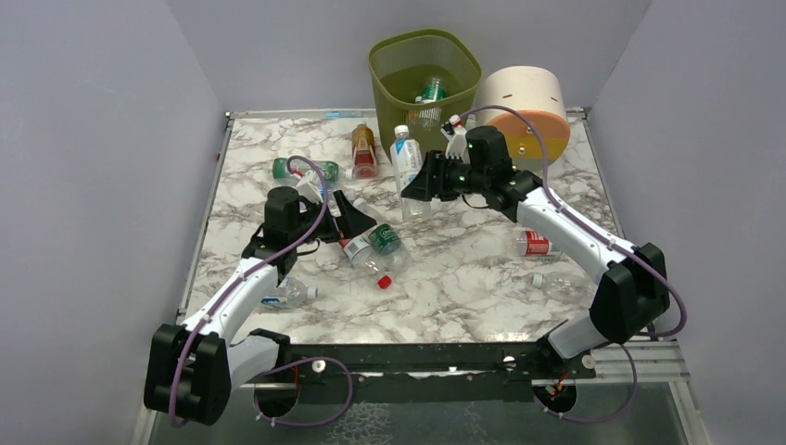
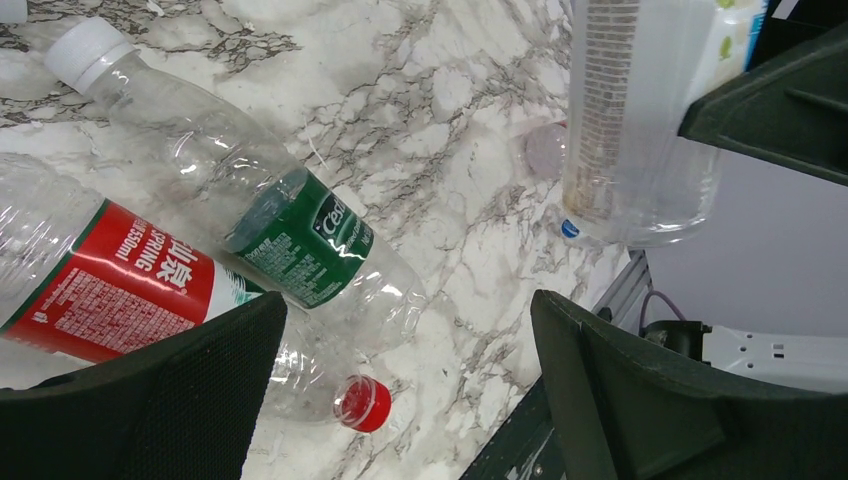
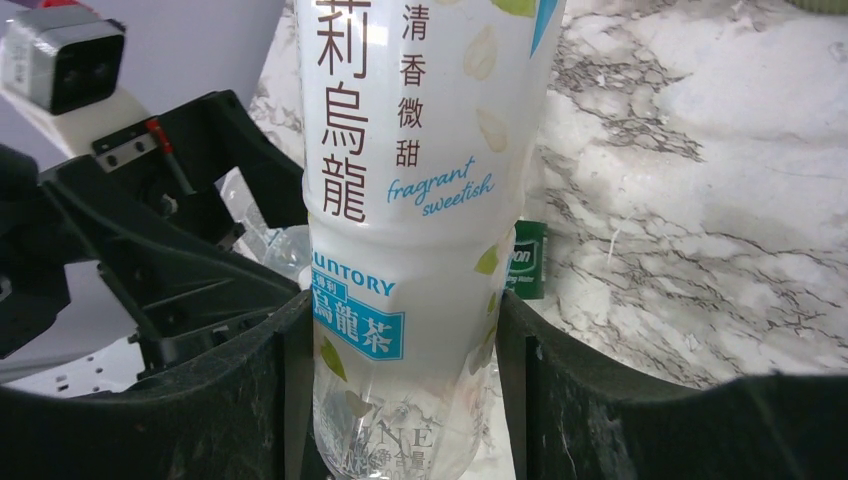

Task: Put the plastic bottles in the bin
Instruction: Pick up the plastic bottle at the center of the board, then place the plastic bottle in the trash bin, then pick up the plastic bottle at the center of the board.

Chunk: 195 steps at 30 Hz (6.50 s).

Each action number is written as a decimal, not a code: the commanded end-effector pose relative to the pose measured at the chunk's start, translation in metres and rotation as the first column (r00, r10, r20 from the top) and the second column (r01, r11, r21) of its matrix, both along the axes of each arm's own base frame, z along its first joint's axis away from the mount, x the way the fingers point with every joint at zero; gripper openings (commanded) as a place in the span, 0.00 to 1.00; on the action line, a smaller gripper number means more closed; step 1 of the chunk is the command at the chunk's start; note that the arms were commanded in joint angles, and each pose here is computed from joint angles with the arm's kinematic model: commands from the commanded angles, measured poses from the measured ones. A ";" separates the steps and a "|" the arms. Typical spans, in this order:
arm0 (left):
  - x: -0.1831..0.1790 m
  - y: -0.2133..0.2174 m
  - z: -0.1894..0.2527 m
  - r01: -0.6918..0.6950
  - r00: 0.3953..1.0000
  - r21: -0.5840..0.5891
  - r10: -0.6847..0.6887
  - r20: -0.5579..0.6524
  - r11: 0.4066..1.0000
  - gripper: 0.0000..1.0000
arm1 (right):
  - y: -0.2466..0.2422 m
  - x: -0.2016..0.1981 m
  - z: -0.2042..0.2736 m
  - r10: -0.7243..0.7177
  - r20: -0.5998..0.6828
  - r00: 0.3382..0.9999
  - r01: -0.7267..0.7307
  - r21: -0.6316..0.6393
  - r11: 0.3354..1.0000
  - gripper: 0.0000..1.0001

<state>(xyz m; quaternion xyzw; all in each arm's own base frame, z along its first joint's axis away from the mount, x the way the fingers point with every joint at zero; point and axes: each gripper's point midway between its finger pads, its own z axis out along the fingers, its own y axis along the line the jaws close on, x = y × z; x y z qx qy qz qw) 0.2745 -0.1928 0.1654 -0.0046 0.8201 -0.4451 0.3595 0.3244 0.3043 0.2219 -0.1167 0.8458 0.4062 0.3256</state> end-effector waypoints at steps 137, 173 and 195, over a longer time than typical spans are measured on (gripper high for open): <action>0.112 0.115 -0.034 -0.553 0.793 0.002 0.528 -0.304 0.833 0.99 | -0.048 -0.023 -0.002 0.018 0.055 0.998 -0.026 0.133 0.991 0.99; 0.154 0.166 -0.091 -0.839 0.396 0.130 0.757 -0.519 0.528 0.99 | -0.049 -0.037 -0.023 0.038 0.040 0.998 -0.044 0.143 0.989 0.98; 0.155 0.179 -0.112 -0.871 0.311 0.179 0.794 -0.522 0.458 0.91 | -0.050 -0.041 -0.030 0.048 0.034 0.998 -0.052 0.148 0.988 0.98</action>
